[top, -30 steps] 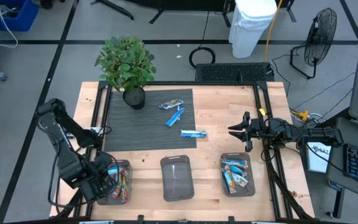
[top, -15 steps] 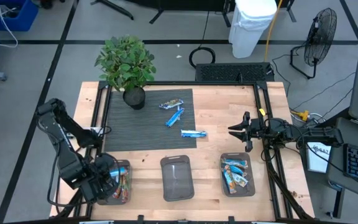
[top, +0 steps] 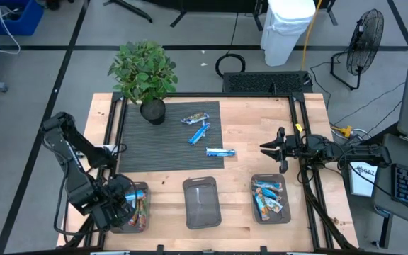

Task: Pick and place Granola Bars by type
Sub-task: Put the red granola bar into the left black bin, then put the blue granola bar into the middle black bin

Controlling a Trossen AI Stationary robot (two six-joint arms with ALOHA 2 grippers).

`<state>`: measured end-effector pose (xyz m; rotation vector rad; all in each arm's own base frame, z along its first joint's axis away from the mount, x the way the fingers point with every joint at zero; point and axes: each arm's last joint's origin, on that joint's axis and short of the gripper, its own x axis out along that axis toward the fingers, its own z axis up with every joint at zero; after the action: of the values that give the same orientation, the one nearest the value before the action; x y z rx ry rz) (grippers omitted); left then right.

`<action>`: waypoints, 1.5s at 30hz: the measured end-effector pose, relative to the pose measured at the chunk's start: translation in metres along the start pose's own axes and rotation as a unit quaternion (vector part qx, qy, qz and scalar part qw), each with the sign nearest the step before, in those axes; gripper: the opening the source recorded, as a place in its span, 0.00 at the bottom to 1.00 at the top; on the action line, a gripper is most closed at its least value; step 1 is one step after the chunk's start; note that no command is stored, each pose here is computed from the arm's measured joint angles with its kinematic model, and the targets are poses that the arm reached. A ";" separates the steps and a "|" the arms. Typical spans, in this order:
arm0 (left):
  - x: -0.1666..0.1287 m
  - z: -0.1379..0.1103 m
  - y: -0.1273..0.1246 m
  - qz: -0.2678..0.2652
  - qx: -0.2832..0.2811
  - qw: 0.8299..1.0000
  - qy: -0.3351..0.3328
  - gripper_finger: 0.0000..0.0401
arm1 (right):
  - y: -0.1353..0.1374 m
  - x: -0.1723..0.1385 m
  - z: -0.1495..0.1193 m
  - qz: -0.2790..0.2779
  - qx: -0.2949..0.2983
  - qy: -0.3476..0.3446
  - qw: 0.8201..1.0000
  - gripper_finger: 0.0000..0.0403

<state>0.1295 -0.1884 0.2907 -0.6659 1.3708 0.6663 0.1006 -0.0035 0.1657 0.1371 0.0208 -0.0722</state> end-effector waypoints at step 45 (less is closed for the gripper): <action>0.011 0.015 0.005 -0.015 0.120 0.940 -0.319 0.31 | 0.000 0.000 0.000 0.000 0.000 0.000 1.000 0.21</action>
<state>0.1357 -0.1733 0.2808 -0.2343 0.8141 0.6061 0.1006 -0.0035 0.1658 0.1371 0.0206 -0.0724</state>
